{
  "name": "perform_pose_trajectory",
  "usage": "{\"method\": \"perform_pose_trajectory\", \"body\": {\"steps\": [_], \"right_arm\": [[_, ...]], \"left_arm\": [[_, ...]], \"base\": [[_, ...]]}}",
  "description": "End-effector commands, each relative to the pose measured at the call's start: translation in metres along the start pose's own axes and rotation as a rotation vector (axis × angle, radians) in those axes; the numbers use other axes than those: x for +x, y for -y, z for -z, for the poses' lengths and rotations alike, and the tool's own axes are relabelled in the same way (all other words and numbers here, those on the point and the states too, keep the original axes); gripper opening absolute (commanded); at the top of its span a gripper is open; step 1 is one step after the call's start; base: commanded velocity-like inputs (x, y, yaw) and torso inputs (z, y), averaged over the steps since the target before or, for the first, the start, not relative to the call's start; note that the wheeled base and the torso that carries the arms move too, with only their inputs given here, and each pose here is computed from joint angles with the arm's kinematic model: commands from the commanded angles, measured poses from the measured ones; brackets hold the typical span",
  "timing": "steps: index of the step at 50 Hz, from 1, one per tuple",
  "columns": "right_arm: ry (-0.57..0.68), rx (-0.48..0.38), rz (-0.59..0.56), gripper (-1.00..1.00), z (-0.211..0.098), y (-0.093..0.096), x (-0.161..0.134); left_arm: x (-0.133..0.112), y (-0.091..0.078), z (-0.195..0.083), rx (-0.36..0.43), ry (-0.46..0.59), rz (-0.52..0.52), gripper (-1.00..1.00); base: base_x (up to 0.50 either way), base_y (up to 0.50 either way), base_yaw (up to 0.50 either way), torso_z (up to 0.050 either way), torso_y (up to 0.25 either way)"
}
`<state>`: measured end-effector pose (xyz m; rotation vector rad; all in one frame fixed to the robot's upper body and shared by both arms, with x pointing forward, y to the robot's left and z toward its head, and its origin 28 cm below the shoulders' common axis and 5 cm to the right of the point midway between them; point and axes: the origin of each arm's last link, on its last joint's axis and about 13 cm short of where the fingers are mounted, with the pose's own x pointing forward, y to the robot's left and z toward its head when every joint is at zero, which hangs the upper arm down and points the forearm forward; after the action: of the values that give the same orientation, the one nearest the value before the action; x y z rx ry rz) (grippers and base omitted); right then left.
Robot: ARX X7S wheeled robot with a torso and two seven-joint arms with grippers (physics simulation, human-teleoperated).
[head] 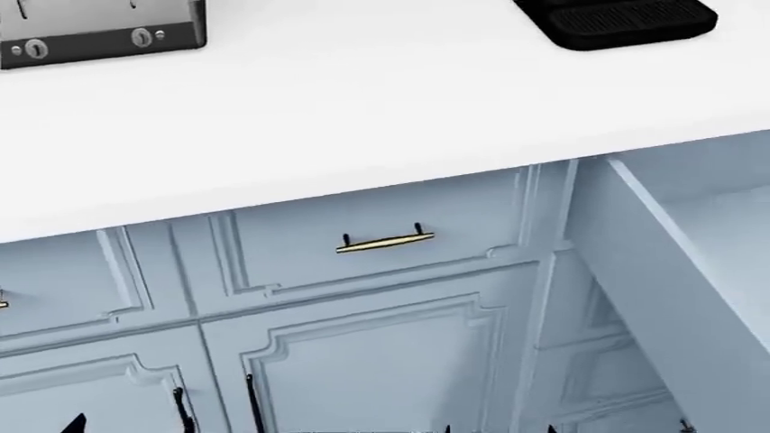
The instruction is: Close the right drawer.
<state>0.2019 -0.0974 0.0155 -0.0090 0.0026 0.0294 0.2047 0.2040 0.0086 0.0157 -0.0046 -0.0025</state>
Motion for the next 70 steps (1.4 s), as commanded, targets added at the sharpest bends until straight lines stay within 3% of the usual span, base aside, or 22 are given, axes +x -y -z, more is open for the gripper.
{"method": "perform_pose_trajectory", "body": {"steps": [1, 3, 19, 20, 26, 35, 37, 54, 57, 60, 62, 70], "right_arm": [[-0.003, 0.003, -0.002, 1.00, 0.000, 0.000, -0.002], [-0.004, 0.004, -0.003, 1.00, 0.000, 0.000, -0.001], [-0.012, 0.016, 0.000, 1.00, 0.000, 0.001, -0.001], [-0.012, 0.014, 0.001, 1.00, 0.000, 0.001, -0.001], [-0.011, 0.011, 0.004, 1.00, 0.000, 0.001, -0.001], [-0.013, 0.011, 0.004, 1.00, 0.000, 0.001, -0.001], [-0.016, 0.017, 0.005, 1.00, -0.001, 0.001, -0.001], [-0.016, 0.022, 0.005, 1.00, -0.001, 0.002, -0.002], [-0.017, 0.022, 0.005, 1.00, -0.001, 0.002, -0.002], [-0.017, 0.022, 0.004, 1.00, 0.000, 0.002, -0.003], [-0.017, 0.022, 0.004, 1.00, 0.000, 0.002, -0.003], [-0.016, 0.025, 0.006, 1.00, 0.000, 0.002, -0.002]], "left_arm": [[-0.001, 0.000, -0.009, 0.000, 0.000, -0.004, 1.00], [-0.001, 0.000, 0.004, 0.000, 0.000, -0.005, 1.00], [-0.002, 0.001, 0.005, 0.000, -0.001, -0.003, 1.00], [-0.002, 0.000, -0.006, 0.001, -0.002, -0.002, 1.00], [-0.002, 0.001, 0.006, 0.001, -0.001, -0.003, 1.00], [-0.002, 0.000, -0.009, -0.002, 0.001, -0.004, 1.00], [-0.002, 0.000, 0.003, 0.002, 0.002, 0.001, 1.00], [-0.002, 0.000, 0.002, 0.001, 0.004, -0.004, 1.00], [-0.003, 0.000, -0.009, 0.001, 0.003, -0.004, 1.00], [-0.003, 0.000, 0.003, 0.001, 0.003, -0.005, 1.00], [-0.003, 0.000, -0.010, 0.001, 0.003, -0.005, 1.00], [-0.003, 0.000, -0.011, 0.003, 0.004, -0.006, 1.00]], "base": [[-0.08, 0.02, -0.50, 0.000, 0.000], [-0.09, 0.02, -0.50, 0.000, 0.000], [-0.08, 0.03, -0.50, 0.000, 0.000], [-0.08, 0.03, -0.50, 0.000, 0.000], [-0.08, 0.03, -0.50, 0.000, 0.000], [-0.08, 0.04, -0.50, 0.000, 0.000], [-0.07, 0.04, -0.50, 0.000, 0.000], [-0.07, 0.04, -0.50, 0.000, 0.000], [-0.07, 0.05, -0.50, 0.000, 0.000], [-0.07, 0.05, -0.50, 0.000, 0.000], [-0.07, 0.05, -0.50, 0.000, 0.000], [-0.07, 0.05, -0.50, 0.000, 0.000]]}}
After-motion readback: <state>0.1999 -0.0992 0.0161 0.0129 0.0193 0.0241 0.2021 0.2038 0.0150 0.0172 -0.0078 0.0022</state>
